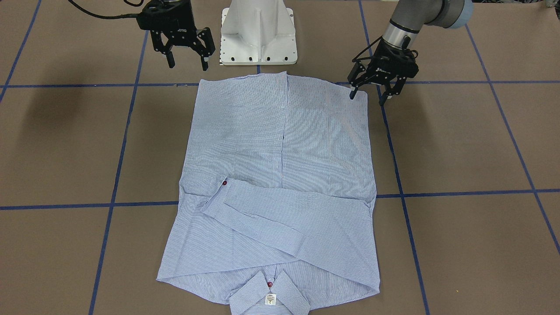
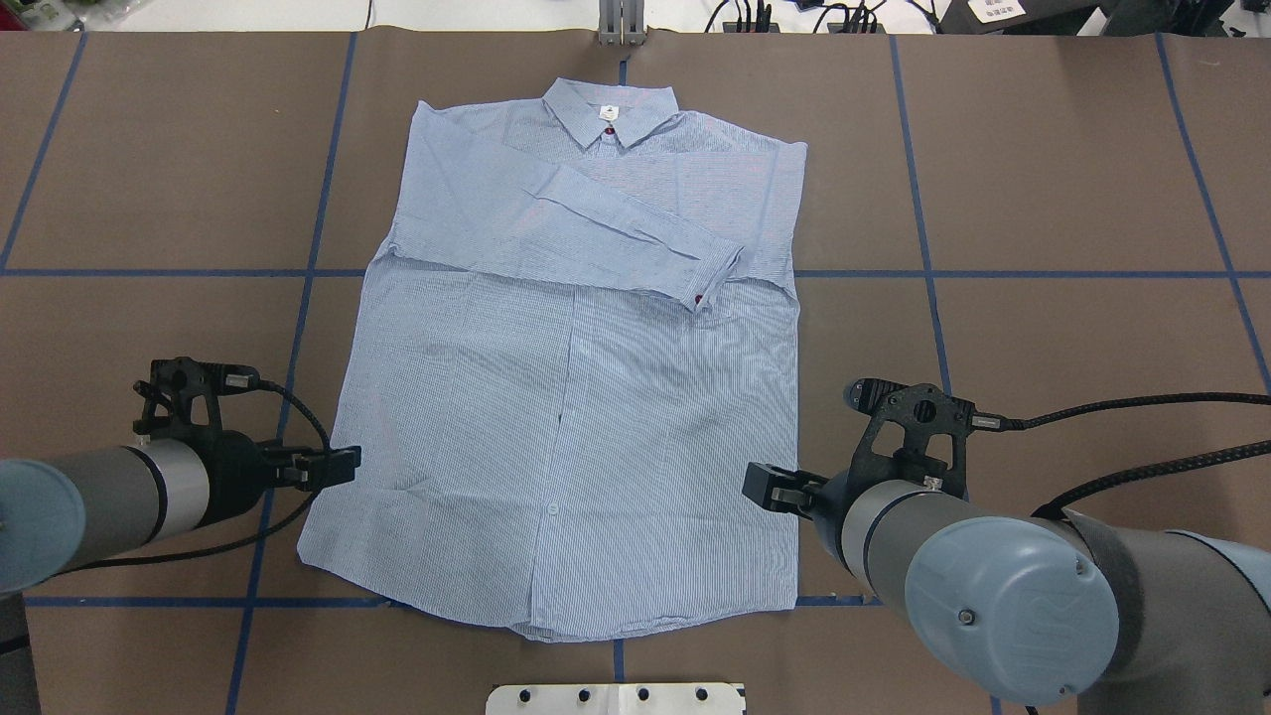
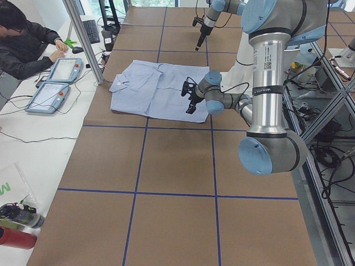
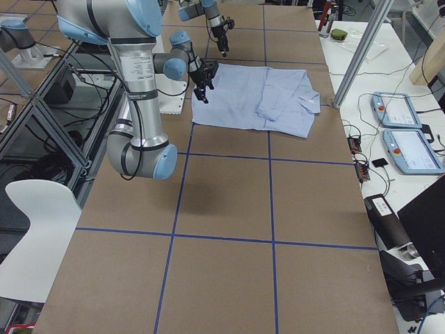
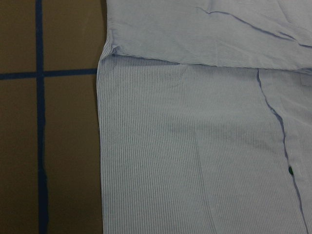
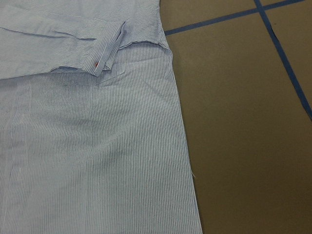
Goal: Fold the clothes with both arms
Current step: 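Lower both grippers onto the hem corners nearest the robot and grasp, then lift the hem with both grippers and fold it toward the collar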
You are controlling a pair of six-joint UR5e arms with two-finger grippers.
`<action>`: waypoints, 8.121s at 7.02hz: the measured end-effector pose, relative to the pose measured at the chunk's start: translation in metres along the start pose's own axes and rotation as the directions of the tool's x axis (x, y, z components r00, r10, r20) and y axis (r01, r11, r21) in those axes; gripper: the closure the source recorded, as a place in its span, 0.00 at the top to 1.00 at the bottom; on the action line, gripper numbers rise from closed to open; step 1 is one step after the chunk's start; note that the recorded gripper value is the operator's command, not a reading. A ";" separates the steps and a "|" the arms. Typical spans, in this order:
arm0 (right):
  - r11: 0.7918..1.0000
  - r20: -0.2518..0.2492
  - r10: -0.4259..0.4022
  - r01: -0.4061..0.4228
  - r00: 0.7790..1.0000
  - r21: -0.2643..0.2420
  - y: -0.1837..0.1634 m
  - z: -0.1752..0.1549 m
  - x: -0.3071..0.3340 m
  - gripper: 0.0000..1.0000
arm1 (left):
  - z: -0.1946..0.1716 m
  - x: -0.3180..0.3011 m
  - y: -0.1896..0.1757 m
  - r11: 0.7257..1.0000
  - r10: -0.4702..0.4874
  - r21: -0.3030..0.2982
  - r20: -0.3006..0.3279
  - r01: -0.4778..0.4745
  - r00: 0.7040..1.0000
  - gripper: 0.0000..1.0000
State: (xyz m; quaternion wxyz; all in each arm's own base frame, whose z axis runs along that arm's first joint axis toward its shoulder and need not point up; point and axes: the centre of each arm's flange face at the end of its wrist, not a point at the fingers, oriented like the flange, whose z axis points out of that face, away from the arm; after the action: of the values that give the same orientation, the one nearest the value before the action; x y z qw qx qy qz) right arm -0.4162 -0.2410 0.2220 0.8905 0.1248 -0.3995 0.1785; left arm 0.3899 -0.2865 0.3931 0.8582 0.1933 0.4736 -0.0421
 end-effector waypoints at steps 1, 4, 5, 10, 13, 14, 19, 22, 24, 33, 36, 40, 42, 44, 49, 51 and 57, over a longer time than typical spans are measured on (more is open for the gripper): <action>1.000 0.001 0.001 -0.001 1.000 0.005 0.000 0.000 0.000 1.00 | 0.010 0.000 0.020 1.000 -0.021 -0.014 0.014 0.021 1.000 0.84; 1.000 0.000 0.002 -0.002 1.000 0.011 0.000 0.000 0.001 1.00 | 0.016 -0.008 0.037 0.999 -0.027 -0.038 0.041 0.028 0.999 0.75; 1.000 -0.003 0.002 -0.002 1.000 0.016 -0.001 0.001 0.002 1.00 | 0.016 -0.013 0.039 0.999 -0.026 -0.044 0.051 0.028 0.998 0.74; 1.000 -0.007 0.010 -0.010 1.000 0.018 0.002 0.003 0.004 1.00 | 0.018 -0.017 0.048 0.994 -0.087 -0.060 0.065 0.091 0.994 0.57; 1.000 -0.006 0.009 -0.009 1.000 0.017 0.005 0.003 0.003 1.00 | 0.022 -0.023 0.055 0.992 -0.101 -0.066 0.084 0.106 0.991 0.57; 1.000 -0.006 0.008 -0.008 1.000 0.016 0.006 0.003 0.003 1.00 | 0.023 -0.024 0.057 0.992 -0.098 -0.071 0.086 0.104 0.991 0.57; 1.000 -0.006 0.020 -0.020 1.000 0.013 0.008 0.003 0.003 1.00 | 0.025 -0.019 0.070 0.990 -0.097 -0.095 0.081 0.104 0.992 0.40; 1.000 -0.015 0.021 -0.021 1.000 0.016 0.010 0.006 0.007 1.00 | 0.026 -0.017 0.075 0.989 -0.092 -0.104 0.078 0.100 0.993 0.09; 1.000 -0.018 0.018 -0.017 1.000 0.020 0.013 0.007 0.008 1.00 | 0.026 -0.018 0.075 0.990 -0.091 -0.104 0.082 0.100 0.992 0.00; 0.985 -0.050 0.125 -0.118 0.991 0.129 0.130 0.067 0.030 0.79 | 0.021 -0.014 0.072 0.990 -0.095 -0.101 0.066 0.101 0.993 0.00; 0.988 -0.082 0.106 -0.096 0.991 0.125 0.157 0.090 0.023 0.73 | 0.021 -0.015 0.073 0.990 -0.094 -0.100 0.066 0.101 0.993 0.00; 0.986 -0.102 0.096 -0.081 0.990 0.143 0.166 0.107 0.020 0.55 | 0.020 -0.016 0.072 0.990 -0.096 -0.100 0.066 0.102 0.993 0.00; 0.986 -0.112 0.093 -0.076 0.989 0.151 0.166 0.113 0.022 0.54 | 0.020 -0.016 0.072 0.990 -0.096 -0.099 0.066 0.102 0.993 0.00; 0.984 -0.112 0.092 -0.073 0.989 0.166 0.165 0.117 0.022 0.50 | 0.020 -0.015 0.072 0.990 -0.097 -0.097 0.066 0.103 0.993 0.00; 0.978 -0.105 0.111 -0.089 0.988 0.188 0.165 0.124 0.011 0.29 | 0.019 -0.015 0.072 0.990 -0.096 -0.098 0.065 0.102 0.993 0.00; 0.977 -0.099 0.118 -0.098 0.988 0.188 0.166 0.124 0.006 0.00 | 0.018 -0.015 0.071 0.990 -0.096 -0.098 0.063 0.102 0.993 0.00; 0.976 0.011 0.171 -0.171 0.985 0.135 0.115 0.045 0.012 0.00 | -0.073 0.051 0.044 0.980 -0.154 -0.149 -0.138 0.133 0.978 0.00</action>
State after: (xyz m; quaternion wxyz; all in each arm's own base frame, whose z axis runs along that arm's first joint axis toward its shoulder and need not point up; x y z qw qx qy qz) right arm -0.4867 -0.1504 0.2696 0.8613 0.1501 -0.3955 0.2813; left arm 0.3711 -0.2132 0.3287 0.8265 0.1010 0.5508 -0.0567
